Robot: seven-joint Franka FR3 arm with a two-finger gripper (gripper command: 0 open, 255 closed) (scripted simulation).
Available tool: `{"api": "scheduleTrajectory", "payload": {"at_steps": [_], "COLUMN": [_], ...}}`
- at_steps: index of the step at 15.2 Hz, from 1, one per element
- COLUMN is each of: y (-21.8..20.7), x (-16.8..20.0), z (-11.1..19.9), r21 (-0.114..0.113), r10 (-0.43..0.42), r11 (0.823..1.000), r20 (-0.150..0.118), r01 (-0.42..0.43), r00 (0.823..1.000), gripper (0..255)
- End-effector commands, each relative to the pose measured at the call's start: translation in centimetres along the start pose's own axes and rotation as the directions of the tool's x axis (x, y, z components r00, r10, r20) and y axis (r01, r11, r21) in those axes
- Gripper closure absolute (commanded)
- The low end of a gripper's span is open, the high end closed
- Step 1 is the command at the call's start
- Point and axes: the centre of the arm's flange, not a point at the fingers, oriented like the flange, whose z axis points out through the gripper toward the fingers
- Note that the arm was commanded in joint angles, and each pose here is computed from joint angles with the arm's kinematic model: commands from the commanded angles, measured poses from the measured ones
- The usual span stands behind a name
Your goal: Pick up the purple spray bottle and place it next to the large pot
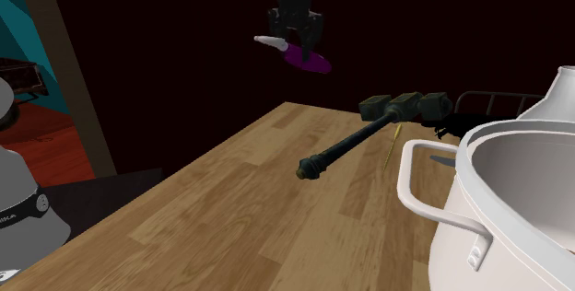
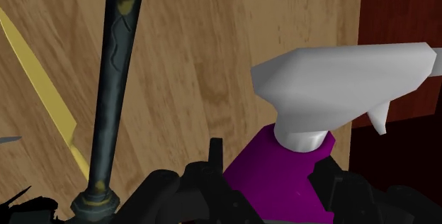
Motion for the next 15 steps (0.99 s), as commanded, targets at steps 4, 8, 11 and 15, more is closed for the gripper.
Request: {"api": "scheduleTrajectory", "payload": {"at_steps": [4,8,11,15], "y": [-0.3,-0.4,1.6,4.4], "x": [0.4,0.7,-2.6,-7.0], "z": [-2.6,-4.6,-5.3,-6.3], "r21": [0.0,0.0,0.0,0.0], "r10": [0.0,0.0,0.0,0.0], "r11": [1.0,1.0,1.0,1.0], "r20": [0.0,0.0,0.0,0.0], "r01": [0.0,0.0,0.0,0.0], "r00": [1.0,1.0,1.0,1.0], "gripper": [255,255,255,255]}}
